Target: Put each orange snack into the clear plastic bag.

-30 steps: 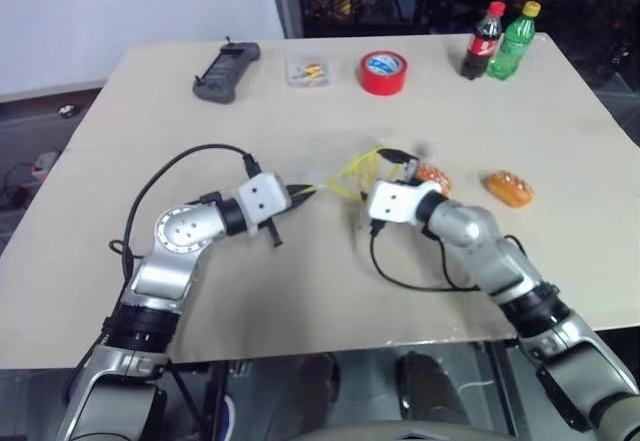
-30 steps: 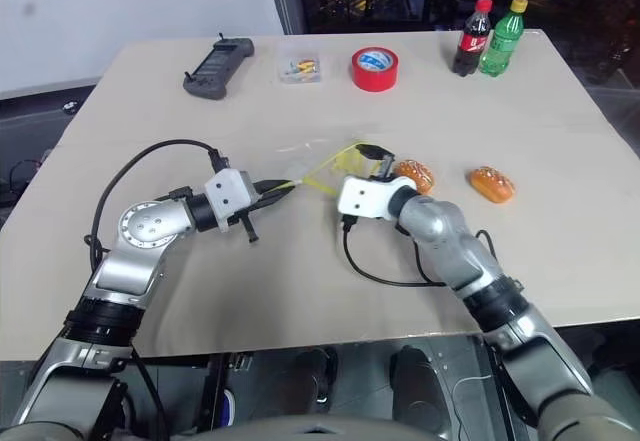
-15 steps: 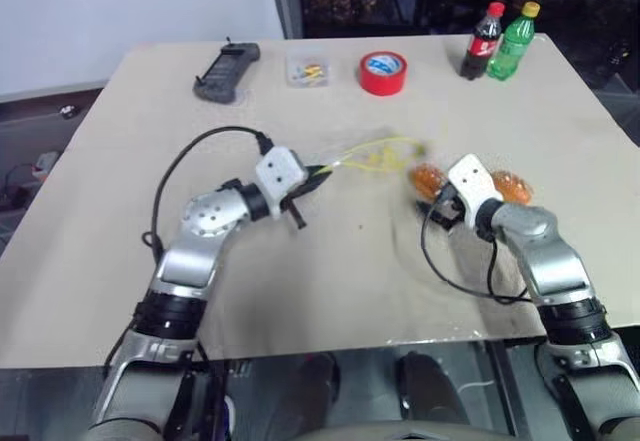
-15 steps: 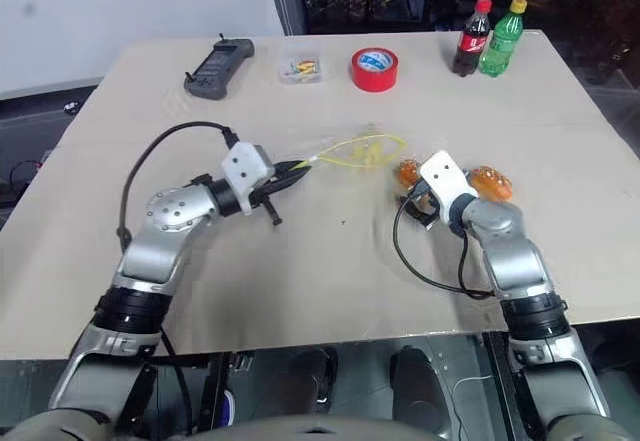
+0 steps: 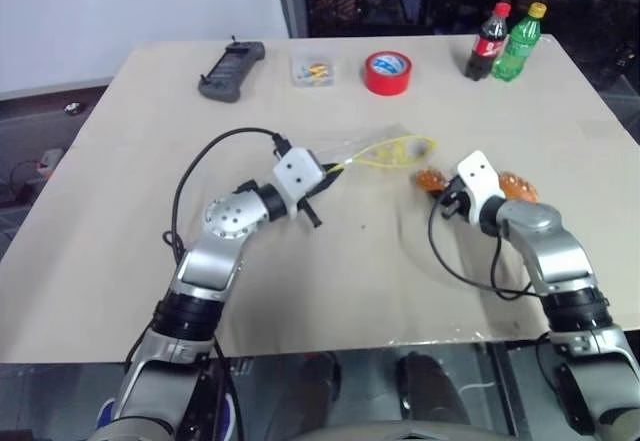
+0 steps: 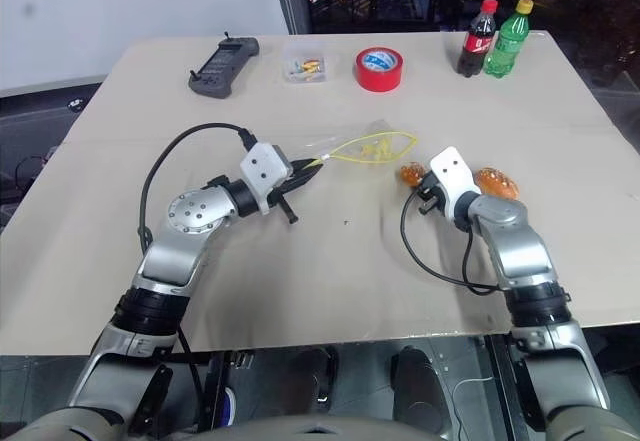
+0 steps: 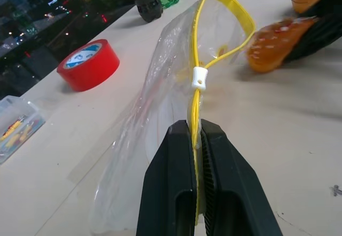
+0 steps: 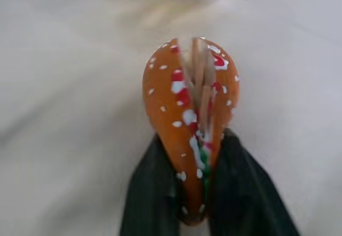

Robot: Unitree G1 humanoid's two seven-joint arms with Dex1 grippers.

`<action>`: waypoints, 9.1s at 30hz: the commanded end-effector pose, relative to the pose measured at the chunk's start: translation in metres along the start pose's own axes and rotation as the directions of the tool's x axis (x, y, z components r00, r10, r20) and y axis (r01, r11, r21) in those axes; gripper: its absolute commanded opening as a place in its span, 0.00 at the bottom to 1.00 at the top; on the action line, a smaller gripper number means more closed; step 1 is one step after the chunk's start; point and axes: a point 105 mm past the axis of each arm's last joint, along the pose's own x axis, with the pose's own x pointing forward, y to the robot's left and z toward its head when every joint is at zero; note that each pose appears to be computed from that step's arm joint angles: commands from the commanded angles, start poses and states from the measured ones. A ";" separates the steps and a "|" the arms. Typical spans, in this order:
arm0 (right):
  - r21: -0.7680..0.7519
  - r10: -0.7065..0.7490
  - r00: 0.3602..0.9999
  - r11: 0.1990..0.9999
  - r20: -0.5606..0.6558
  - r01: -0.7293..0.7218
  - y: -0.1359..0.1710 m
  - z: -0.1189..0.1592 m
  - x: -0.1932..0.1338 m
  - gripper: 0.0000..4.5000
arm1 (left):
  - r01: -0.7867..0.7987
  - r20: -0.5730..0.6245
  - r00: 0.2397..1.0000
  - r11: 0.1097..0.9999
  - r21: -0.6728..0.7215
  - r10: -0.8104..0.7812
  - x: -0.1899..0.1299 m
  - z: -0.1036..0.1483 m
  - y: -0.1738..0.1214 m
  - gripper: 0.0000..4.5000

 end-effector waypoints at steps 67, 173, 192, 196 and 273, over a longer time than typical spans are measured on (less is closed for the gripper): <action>0.050 0.007 0.974 0.999 0.225 -0.019 0.032 0.075 -0.033 0.76 | -0.025 0.025 0.999 0.986 0.163 0.021 -0.002 -0.012 0.013 0.00; -0.634 -0.004 0.961 0.751 0.277 0.186 -0.006 0.100 0.049 0.01 | -0.160 0.048 0.985 0.980 -0.119 0.166 -0.024 0.008 0.050 0.00; -0.679 -0.120 0.983 0.711 0.140 0.184 -0.016 0.053 -0.023 0.20 | -0.173 0.104 0.983 0.964 0.204 0.154 -0.012 0.012 0.012 0.00; -0.685 0.008 0.994 0.725 0.109 0.070 0.022 0.049 -0.050 0.34 | -0.194 0.097 0.980 0.940 0.282 0.174 -0.018 0.014 0.003 0.00; -0.711 -0.113 0.967 0.659 0.229 0.246 -0.041 0.082 -0.063 0.02 | -0.243 0.266 0.953 0.886 0.394 0.144 -0.019 0.045 0.036 0.00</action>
